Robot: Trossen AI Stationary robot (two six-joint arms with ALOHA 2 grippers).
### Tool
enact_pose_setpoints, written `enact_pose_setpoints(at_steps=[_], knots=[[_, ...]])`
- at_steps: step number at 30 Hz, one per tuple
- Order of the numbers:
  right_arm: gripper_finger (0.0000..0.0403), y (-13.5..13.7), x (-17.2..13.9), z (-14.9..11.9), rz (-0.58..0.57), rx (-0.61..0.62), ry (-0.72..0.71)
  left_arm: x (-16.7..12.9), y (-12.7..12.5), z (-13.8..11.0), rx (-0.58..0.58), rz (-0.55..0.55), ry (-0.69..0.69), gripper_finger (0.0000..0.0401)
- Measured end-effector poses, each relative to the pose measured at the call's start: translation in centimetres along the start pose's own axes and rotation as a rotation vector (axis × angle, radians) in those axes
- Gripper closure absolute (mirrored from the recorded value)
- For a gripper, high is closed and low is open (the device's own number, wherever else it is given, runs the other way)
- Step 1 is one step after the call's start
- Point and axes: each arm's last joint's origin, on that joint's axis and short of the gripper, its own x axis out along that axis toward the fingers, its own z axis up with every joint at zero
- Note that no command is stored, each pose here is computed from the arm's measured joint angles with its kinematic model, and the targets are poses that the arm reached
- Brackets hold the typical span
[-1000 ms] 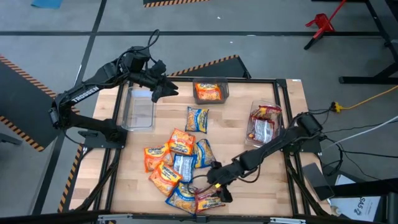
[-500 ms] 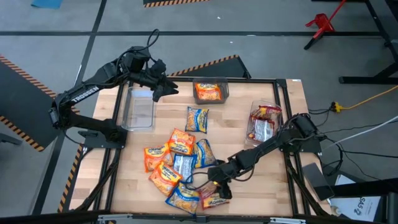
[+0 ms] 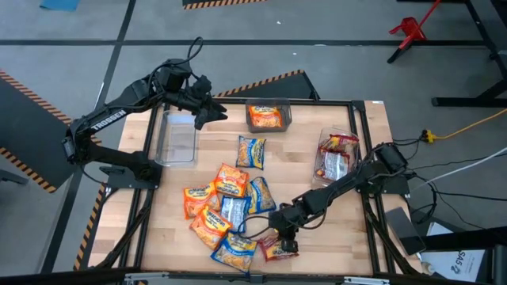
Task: Sort Maruchan noodles
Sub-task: Put the red noodle pack into the right transparent bin
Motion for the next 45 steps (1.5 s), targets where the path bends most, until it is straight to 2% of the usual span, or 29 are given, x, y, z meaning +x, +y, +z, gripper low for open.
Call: enact_pose_setpoints(at_steps=[7,13,16,19,23,26,29,33,37,41,45], knots=[[0.0403,0.4,-5.0,0.1,-0.115,0.089,-0.094,0.0,0.0,0.0,0.0,0.0,-0.001,0.0222],[0.0403,0.4,-11.5,-0.4,-0.215,0.172,-0.219,0.0,0.0,0.0,0.002,0.0,-0.001,0.0222],[0.0401,0.5,-14.2,-0.9,-0.222,0.19,-0.271,0.0,0.0,0.0,0.008,0.002,-0.002,0.0222],[0.0388,0.9,-15.2,-1.0,-0.197,0.174,-0.313,0.0,0.0,0.0,0.009,0.009,-0.002,0.0222],[0.0336,2.2,-14.0,-1.3,-0.145,0.038,-0.266,0.0,0.1,0.0,0.009,0.03,-0.006,0.0222],[0.0278,3.4,-11.9,-1.6,-0.145,-0.103,-0.253,0.0,0.1,0.0,0.01,0.03,-0.006,0.0222],[0.0217,4.1,-9.3,-1.1,-0.14,-0.16,-0.295,0.0,0.1,0.0,0.012,0.032,-0.005,0.0222],[0.0141,3.8,-5.7,-0.5,-0.133,-0.163,-0.281,0.0,0.1,0.0,0.013,0.034,-0.002,0.0222],[0.0085,2.7,-2.8,-0.3,-0.153,-0.15,-0.232,0.0,0.2,0.0,0.012,0.056,-0.003,0.0222],[0.0058,1.1,-0.8,0.0,-0.182,-0.117,-0.181,0.0,0.2,0.0,0.013,0.065,-0.005,0.0222],[0.0063,-0.2,-0.2,0.3,-0.165,-0.018,-0.128,0.0,0.2,-0.1,0.013,0.07,-0.002,0.0222]])
